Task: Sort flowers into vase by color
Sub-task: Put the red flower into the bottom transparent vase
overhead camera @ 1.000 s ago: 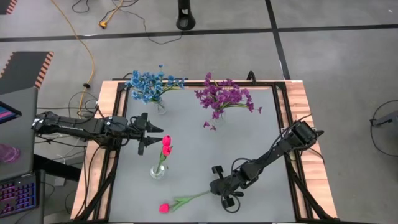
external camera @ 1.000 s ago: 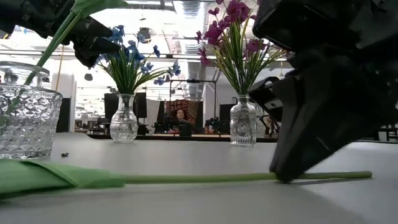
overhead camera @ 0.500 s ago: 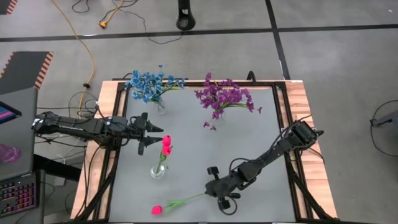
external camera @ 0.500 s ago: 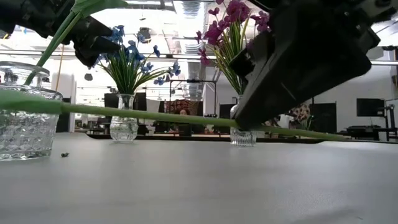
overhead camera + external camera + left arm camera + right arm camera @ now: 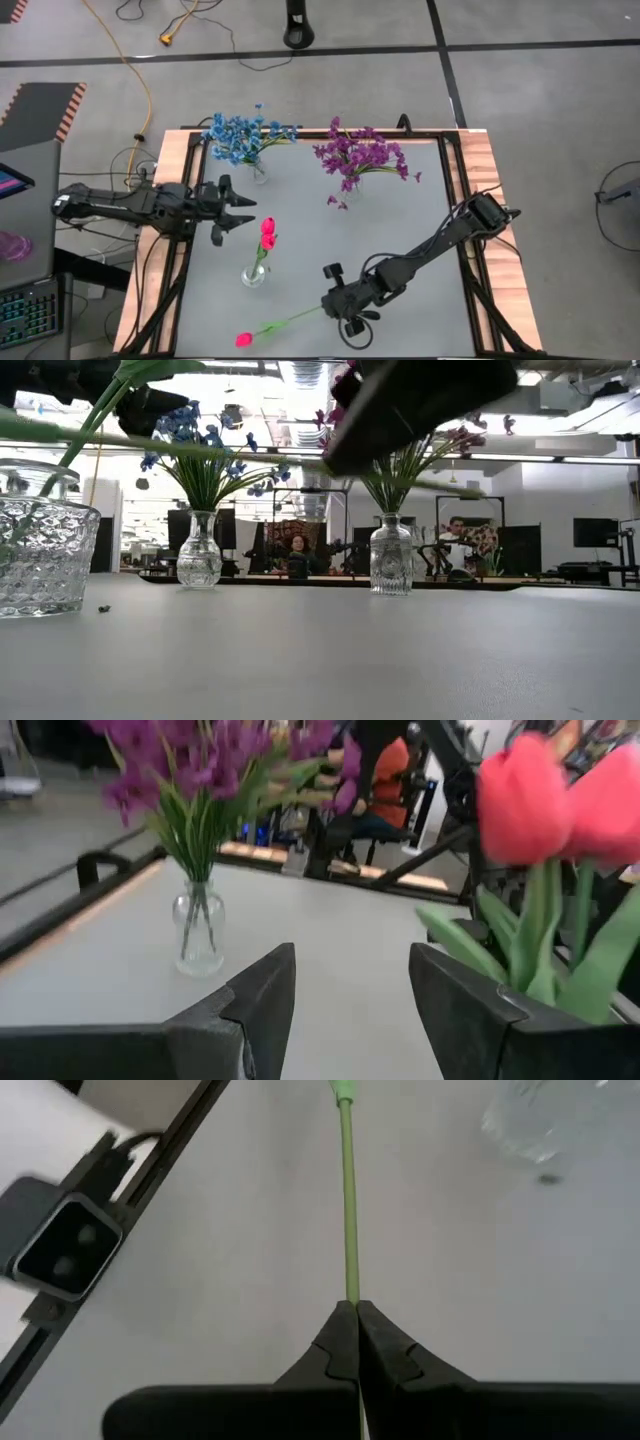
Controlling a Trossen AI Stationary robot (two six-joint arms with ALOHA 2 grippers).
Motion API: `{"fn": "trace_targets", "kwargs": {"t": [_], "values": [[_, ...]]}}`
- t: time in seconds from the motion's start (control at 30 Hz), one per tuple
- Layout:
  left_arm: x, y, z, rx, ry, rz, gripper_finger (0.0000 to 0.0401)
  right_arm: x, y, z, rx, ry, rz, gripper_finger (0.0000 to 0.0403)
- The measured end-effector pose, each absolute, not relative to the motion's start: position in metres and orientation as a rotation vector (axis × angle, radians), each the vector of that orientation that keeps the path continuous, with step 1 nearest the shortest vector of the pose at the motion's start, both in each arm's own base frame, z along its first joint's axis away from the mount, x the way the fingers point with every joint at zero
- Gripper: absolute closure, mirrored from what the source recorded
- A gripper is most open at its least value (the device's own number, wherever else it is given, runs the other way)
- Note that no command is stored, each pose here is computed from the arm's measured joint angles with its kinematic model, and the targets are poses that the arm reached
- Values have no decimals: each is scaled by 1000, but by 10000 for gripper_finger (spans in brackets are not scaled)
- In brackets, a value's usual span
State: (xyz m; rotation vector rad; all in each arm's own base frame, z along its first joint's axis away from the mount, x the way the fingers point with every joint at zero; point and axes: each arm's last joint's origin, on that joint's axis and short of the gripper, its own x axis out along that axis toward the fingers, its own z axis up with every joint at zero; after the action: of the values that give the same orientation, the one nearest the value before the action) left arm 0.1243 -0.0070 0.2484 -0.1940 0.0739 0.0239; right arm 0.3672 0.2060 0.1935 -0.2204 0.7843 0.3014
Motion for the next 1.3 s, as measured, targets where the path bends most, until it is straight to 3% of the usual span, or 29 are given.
{"fn": "trace_targets", "kwargs": {"t": [0.57, 0.97, 1.3], "values": [[108, -6, 259, -111, -32, 15, 217, 376, 203, 206, -261, 697, 191, 383], [108, -6, 260, -86, -47, 15, 217, 385, 210, 224, -271, 484, 148, 384], [107, -6, 272, -10, -174, 17, 217, 392, 213, 247, -245, 253, 89, 385]]}}
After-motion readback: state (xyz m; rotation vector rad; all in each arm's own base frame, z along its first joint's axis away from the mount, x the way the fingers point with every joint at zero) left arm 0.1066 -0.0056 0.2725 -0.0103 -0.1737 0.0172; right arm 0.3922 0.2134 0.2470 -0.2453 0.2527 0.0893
